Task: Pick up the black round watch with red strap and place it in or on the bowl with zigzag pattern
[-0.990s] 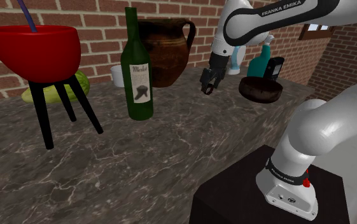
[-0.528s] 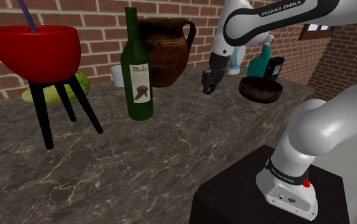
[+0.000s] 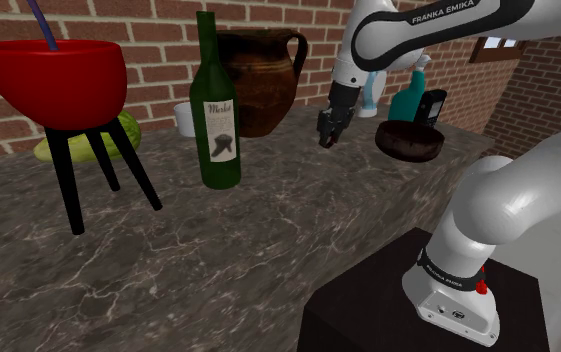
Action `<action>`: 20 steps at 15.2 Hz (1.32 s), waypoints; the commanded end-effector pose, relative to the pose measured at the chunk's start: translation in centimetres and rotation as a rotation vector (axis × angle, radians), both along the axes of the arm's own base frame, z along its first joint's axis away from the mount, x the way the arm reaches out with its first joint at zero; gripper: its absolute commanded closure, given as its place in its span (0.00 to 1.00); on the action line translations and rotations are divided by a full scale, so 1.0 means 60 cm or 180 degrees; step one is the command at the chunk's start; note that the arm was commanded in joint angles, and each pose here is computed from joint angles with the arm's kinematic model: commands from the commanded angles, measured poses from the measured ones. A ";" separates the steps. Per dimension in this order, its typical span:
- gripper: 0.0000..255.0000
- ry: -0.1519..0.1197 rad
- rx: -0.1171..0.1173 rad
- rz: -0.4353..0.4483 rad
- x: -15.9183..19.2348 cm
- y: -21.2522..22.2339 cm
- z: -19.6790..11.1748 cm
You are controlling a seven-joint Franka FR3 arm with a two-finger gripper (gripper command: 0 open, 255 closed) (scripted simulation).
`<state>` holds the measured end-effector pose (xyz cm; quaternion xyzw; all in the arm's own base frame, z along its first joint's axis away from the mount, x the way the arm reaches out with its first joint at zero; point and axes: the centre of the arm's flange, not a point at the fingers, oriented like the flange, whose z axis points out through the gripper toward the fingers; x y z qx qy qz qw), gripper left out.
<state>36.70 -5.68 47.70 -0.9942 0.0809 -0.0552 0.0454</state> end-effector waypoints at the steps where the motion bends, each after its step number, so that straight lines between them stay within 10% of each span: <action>1: 1.00 0.0000 0.0000 0.0000 0.000 0.000 0.013; 20: 1.00 0.0000 0.0000 0.0000 0.001 0.000 0.180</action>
